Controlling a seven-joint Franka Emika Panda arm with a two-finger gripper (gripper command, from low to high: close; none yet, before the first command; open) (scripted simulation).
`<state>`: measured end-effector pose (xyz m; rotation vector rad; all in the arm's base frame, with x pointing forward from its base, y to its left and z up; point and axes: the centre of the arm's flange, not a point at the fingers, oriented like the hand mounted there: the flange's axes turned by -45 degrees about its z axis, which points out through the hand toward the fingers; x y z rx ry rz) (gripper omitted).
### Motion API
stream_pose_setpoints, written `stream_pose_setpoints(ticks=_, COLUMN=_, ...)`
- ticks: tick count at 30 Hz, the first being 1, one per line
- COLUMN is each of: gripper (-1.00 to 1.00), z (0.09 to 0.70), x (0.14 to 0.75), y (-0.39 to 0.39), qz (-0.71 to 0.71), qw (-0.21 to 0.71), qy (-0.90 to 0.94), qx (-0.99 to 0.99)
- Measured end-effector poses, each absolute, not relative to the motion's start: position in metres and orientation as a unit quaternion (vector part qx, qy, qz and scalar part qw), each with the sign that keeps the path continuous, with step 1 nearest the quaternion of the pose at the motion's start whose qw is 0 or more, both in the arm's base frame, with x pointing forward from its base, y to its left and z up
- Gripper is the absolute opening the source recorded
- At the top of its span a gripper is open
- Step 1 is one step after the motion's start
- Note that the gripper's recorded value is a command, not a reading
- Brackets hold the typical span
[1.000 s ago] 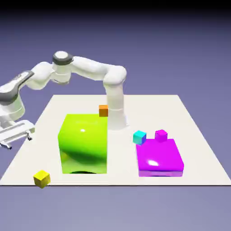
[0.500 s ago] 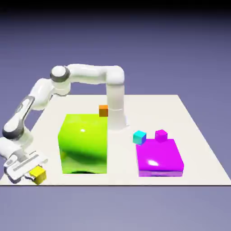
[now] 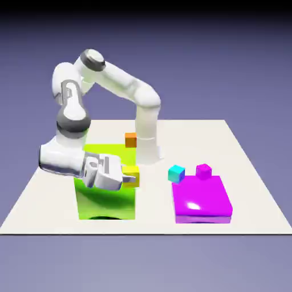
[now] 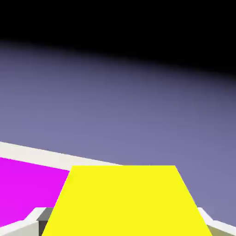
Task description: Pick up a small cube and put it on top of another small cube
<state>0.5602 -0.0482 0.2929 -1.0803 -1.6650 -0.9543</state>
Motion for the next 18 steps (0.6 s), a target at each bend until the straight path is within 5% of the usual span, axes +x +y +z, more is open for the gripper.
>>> stream_pose_setpoints(ticks=7, gripper=-1.00, z=0.250, x=0.467, y=0.116, qz=-0.258, qw=0.541, qy=-0.737, qx=-0.313)
stream_pose_setpoints(ticks=15, gripper=-1.00, z=0.184, x=0.370, y=0.185, qz=-0.202, qw=0.583, qy=-0.743, qx=-0.258)
stream_pose_setpoints(ticks=16, gripper=1.00, z=0.180, x=0.365, y=0.189, qz=-0.202, qw=0.583, qy=-0.744, qx=-0.258)
stream_pose_setpoints(ticks=18, gripper=1.00, z=0.180, x=0.365, y=0.189, qz=-0.203, qw=0.583, qy=-0.743, qx=-0.258)
